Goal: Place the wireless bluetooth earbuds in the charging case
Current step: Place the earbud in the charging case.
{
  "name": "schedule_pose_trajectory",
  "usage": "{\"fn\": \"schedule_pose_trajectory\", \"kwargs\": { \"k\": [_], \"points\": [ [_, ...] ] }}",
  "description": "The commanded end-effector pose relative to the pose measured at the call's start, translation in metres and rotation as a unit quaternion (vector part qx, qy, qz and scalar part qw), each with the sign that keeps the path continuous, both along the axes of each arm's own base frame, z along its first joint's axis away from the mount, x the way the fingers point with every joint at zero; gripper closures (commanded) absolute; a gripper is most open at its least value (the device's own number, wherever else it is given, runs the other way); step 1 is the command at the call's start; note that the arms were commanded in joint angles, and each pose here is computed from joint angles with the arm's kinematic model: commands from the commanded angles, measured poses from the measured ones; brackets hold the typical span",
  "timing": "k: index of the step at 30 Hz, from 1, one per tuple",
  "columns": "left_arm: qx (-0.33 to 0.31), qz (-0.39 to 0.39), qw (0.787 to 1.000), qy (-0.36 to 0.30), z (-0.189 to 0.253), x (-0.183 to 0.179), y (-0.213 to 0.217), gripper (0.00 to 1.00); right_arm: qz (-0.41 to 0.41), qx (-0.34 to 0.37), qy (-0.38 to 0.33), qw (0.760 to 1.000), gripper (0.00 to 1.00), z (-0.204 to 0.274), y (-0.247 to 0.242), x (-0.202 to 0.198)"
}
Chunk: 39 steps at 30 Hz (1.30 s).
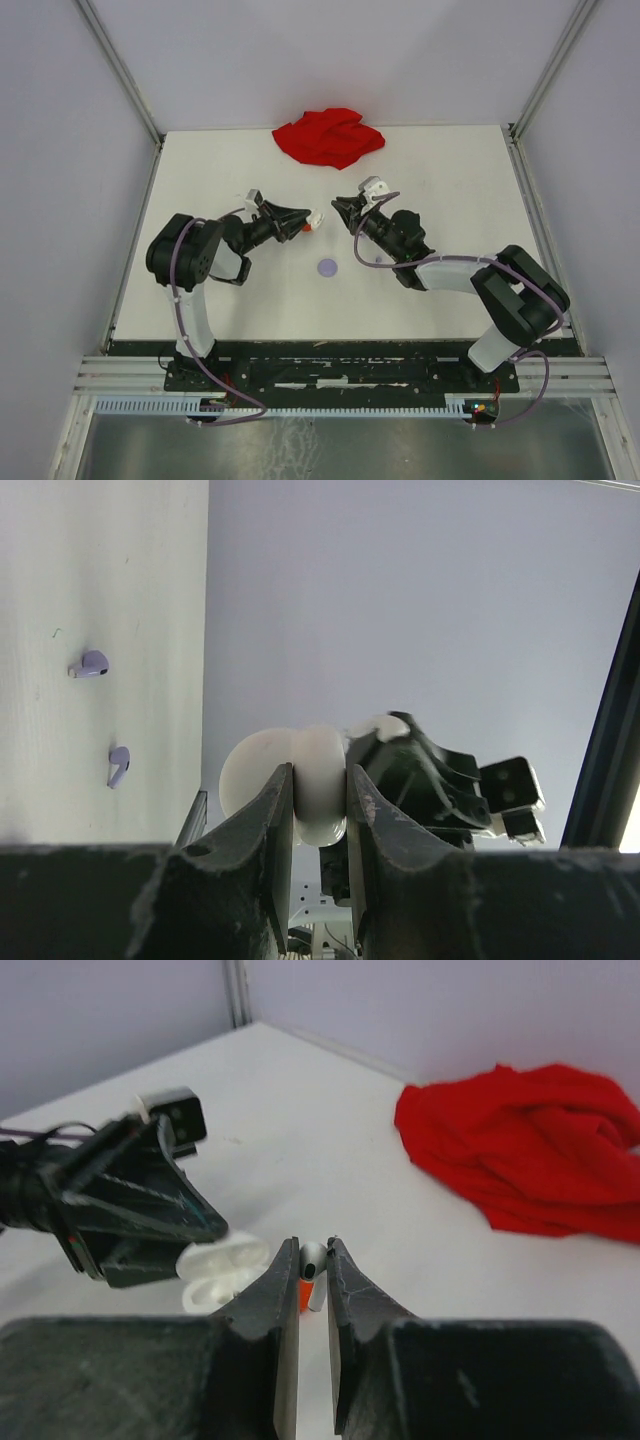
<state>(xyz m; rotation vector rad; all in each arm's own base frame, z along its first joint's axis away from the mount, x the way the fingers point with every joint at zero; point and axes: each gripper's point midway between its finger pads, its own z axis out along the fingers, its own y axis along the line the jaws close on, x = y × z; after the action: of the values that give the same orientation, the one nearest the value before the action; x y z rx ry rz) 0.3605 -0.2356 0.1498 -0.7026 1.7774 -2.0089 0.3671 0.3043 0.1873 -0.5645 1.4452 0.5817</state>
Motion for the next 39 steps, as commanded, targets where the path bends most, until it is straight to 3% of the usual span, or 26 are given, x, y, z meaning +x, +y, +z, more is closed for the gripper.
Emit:
{"fn": "schedule_pose_trajectory", "kwargs": {
  "k": [1, 11, 39],
  "points": [
    [-0.02, -0.001, 1.0, -0.022, 0.013, 0.005, -0.005, 0.97, 0.057, 0.073, -0.154, 0.984, 1.0, 0.075, 0.012, -0.021],
    [-0.041, -0.017, 0.999, -0.025, 0.022, 0.002, -0.012, 0.97, 0.121, 0.046, -0.196, 0.972, 1.0, 0.058, 0.039, -0.04],
    [-0.082, -0.038, 0.994, -0.06, 0.062, -0.013, -0.01, 0.97, 0.123, 0.012, -0.169, 0.978, 1.0, 0.016, 0.047, -0.037]
  ]
}}
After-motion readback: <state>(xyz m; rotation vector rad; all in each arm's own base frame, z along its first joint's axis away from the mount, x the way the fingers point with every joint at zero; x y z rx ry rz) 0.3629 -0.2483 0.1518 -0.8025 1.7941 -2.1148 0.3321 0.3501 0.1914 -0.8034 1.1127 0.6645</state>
